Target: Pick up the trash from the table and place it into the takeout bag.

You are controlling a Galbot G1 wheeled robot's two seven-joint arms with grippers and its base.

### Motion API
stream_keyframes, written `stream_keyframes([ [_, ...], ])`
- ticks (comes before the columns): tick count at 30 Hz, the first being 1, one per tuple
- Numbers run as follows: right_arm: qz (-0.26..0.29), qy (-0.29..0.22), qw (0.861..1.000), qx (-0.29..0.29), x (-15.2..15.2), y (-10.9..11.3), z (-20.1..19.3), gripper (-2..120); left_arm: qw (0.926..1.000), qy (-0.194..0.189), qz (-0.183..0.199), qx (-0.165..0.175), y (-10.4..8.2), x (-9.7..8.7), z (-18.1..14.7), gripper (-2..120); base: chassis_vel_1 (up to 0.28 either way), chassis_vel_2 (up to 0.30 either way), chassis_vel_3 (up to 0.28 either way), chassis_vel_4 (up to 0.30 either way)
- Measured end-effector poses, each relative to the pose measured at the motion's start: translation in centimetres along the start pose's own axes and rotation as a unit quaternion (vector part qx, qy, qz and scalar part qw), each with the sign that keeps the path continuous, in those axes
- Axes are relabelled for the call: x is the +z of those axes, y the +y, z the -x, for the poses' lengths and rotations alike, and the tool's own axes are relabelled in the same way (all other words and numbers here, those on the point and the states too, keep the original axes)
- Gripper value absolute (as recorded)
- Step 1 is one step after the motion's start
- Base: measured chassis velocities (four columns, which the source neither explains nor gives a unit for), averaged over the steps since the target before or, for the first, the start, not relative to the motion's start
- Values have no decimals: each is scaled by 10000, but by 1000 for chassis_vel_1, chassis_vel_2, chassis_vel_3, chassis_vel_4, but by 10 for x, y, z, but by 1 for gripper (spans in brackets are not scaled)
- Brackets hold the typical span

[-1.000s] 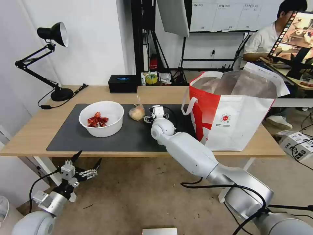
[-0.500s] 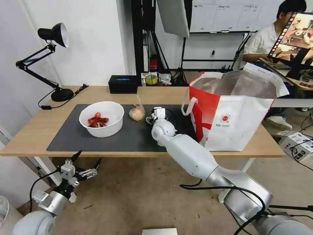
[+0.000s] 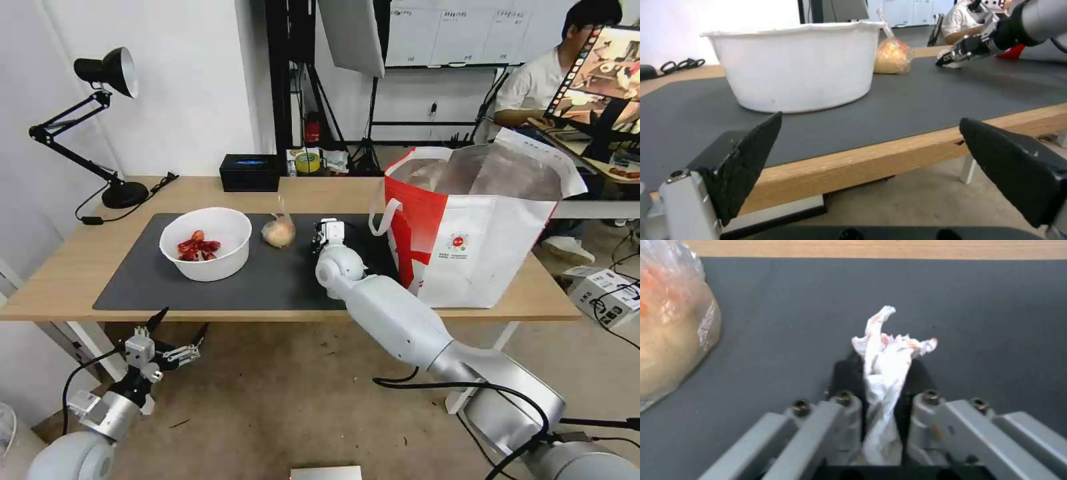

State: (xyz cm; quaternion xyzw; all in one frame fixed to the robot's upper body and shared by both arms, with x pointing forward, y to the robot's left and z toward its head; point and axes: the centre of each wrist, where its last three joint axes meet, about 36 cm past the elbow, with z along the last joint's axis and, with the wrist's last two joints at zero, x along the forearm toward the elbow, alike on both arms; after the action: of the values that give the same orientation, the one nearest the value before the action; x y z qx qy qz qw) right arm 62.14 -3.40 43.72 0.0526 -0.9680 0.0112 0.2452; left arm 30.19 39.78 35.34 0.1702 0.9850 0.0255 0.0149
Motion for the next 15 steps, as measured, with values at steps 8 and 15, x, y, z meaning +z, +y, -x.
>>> stream_keyframes([
  [8, -133, -745, 9960, -468, 0, -14, -20, 0, 10000, -29, -2, 7, -2, -2, 0, 100, 0, 0, 0, 0],
  [15, -295, -1555, 9812, -1104, 4, -34, -65, 0, 10000, -35, -22, 7, -5, -2, -1, 100, 0, 0, 0, 0],
])
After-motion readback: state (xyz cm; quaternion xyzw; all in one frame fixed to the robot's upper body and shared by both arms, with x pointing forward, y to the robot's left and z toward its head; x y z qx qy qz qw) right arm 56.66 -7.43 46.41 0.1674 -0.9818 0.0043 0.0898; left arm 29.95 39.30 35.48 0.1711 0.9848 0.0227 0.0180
